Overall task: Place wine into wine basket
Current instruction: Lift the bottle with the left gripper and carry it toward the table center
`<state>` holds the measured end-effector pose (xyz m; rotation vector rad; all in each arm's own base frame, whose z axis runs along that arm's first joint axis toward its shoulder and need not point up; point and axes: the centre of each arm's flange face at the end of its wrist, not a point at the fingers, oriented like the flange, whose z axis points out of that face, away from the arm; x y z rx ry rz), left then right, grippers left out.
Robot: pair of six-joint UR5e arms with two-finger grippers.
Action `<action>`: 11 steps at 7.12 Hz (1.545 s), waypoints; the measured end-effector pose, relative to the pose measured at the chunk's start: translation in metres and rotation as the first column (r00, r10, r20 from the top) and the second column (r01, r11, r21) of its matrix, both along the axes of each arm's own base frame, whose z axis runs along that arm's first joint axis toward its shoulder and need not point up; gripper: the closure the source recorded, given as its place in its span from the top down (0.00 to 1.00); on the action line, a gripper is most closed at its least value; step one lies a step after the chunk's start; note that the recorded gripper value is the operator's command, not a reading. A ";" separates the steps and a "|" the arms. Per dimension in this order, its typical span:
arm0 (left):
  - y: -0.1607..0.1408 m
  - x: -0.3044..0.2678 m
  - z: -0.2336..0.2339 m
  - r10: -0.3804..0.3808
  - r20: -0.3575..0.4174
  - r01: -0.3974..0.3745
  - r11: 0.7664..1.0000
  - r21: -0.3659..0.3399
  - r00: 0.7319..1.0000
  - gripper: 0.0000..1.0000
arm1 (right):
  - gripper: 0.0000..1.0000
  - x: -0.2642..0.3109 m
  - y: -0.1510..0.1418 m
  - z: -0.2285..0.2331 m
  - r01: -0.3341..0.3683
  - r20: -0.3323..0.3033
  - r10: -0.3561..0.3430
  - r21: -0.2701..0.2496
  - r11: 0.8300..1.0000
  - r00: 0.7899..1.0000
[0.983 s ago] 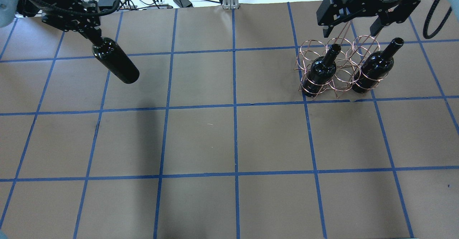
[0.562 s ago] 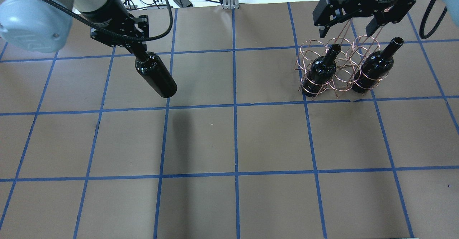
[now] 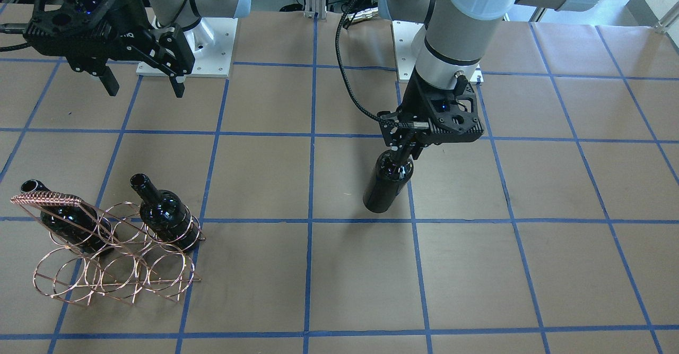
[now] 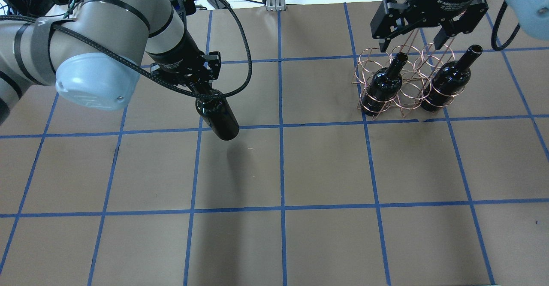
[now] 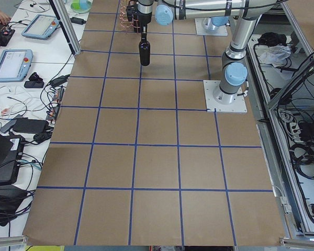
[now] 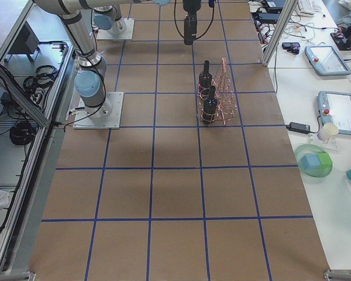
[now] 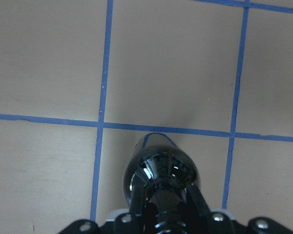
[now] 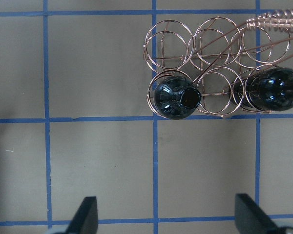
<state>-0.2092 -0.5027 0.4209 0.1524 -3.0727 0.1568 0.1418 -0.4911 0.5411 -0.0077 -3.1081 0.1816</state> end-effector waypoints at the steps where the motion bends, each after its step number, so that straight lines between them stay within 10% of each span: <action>1: 0.006 -0.005 -0.012 -0.007 0.006 0.007 1.000 0.023 1.000 0.00 | 1.00 -0.002 0.002 -0.001 0.004 -0.019 -0.004 0.011 1.000 1.000; 11: 0.028 -0.032 -0.041 -0.062 0.015 0.060 0.993 0.098 0.998 0.00 | 0.99 -0.005 -0.006 -0.015 0.081 -0.074 -0.078 0.035 0.996 0.994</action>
